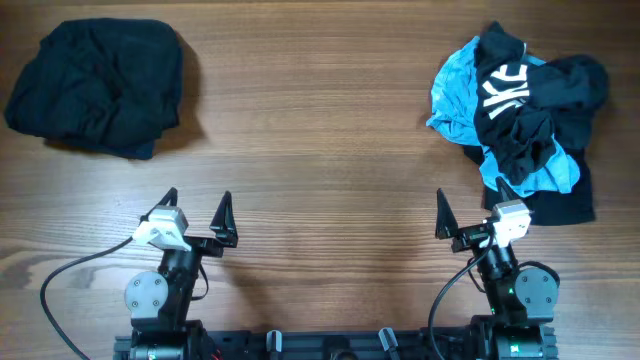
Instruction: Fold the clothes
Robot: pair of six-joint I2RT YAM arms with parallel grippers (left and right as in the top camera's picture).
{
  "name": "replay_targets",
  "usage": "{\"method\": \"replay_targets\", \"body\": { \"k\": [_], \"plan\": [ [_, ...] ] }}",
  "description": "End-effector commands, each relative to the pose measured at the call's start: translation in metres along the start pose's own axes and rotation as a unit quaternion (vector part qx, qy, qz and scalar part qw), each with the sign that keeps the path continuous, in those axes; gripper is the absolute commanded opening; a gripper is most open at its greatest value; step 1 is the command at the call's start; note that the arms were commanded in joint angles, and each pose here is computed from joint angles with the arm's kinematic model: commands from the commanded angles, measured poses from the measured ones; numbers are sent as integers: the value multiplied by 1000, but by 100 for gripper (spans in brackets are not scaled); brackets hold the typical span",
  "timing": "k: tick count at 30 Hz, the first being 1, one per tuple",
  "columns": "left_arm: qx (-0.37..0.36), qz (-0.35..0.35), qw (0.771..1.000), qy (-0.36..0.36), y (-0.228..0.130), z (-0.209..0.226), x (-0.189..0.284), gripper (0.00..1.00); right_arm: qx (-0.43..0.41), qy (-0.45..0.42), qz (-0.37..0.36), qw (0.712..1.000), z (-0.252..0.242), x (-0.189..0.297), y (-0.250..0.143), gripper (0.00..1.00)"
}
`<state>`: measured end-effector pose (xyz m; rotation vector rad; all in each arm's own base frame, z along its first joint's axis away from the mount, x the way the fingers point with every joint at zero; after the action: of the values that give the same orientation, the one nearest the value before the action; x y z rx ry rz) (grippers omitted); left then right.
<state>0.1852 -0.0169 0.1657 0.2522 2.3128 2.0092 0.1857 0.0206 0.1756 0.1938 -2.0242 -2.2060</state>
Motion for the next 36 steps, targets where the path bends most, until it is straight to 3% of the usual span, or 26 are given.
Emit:
{"method": "replay_targets", "body": {
  "k": [1, 8, 12, 16, 21, 26, 30, 36],
  "plan": [
    [3, 2, 1000, -14, -2, -4, 0, 100, -9, -7, -2, 1000, -1, 0, 0, 100],
    [1, -4, 1000, -21, 1, -5, 0, 100, 20, -39, -3, 999, -8, 0, 0, 100],
    [6, -17, 996, -86, 7, -20, 2, 100, 8, 53, -49, 997, 13, 2, 19, 100],
    [22, -30, 994, -105, 25, -27, 6, 100, 5, 63, -79, 995, 18, 8, 49, 100],
    [26, -14, 995, -92, 75, -31, 5, 100, 14, 65, -92, 994, 23, 6, 111, 100],
    [54, 85, 990, -95, 132, -37, -27, 100, -2, 58, -20, 998, 23, -26, 176, 100],
    [77, 197, 972, -105, 194, -43, -72, 100, 7, 55, 65, 996, 20, -65, 234, 100],
    [91, 305, 944, -88, 227, -38, -117, 100, 49, 62, 203, 976, 14, -109, 265, 100]
  ]
}}
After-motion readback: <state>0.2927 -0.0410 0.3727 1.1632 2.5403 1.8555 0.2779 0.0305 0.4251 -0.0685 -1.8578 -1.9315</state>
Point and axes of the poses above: each gripper's point midway between its finger pads, its own x axis back along the fingers, its own z axis along the line the jaws close on, y = z × x, the point moved 6 cm from there along x, back along the fingers, and after that the axes turned 6 degrees about -x, right-handed, at the moved point
